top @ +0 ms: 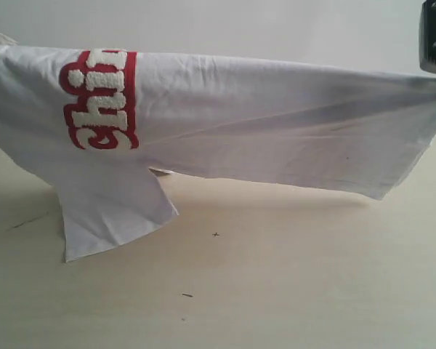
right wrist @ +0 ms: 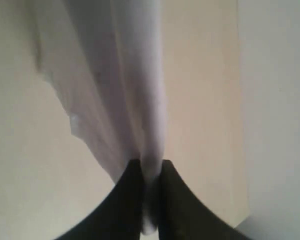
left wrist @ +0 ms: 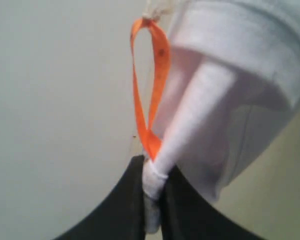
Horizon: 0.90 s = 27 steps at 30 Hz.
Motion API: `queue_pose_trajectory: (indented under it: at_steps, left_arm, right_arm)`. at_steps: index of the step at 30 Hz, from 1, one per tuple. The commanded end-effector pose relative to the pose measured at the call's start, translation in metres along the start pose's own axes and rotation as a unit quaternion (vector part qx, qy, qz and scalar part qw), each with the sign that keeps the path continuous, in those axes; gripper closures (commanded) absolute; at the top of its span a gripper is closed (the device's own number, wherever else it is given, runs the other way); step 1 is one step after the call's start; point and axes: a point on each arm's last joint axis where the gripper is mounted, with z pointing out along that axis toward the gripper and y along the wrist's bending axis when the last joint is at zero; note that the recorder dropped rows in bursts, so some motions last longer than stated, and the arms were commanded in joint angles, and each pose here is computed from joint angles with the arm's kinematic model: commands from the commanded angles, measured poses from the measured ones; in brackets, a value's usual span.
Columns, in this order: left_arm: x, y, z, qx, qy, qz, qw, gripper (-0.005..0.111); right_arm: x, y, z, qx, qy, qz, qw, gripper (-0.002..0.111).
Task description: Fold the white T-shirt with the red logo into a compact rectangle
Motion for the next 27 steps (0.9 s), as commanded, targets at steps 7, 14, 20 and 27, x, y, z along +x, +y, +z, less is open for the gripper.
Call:
queue_pose_trajectory:
  at_steps: [7,14,20,27]
  left_arm:
    - [-0.002,0.009,-0.067,-0.054,-0.009,-0.014,0.998,0.107]
    - [-0.003,0.009,-0.102,-0.09,-0.022,-0.042,0.995,0.107]
    - [-0.001,0.001,-0.12,-0.092,-0.026,-0.077,0.992,0.107]
    - [-0.001,-0.002,-0.125,-0.092,-0.03,-0.08,0.992,0.107]
  right_arm:
    - [0.007,0.012,-0.066,0.037,-0.001,0.018,0.999,0.108]
    - [0.008,0.019,-0.094,0.058,-0.014,0.042,0.997,0.108]
    - [0.008,0.028,-0.108,0.052,-0.028,0.07,0.996,0.108]
    - [0.007,0.032,-0.113,0.044,-0.038,0.076,0.995,0.108]
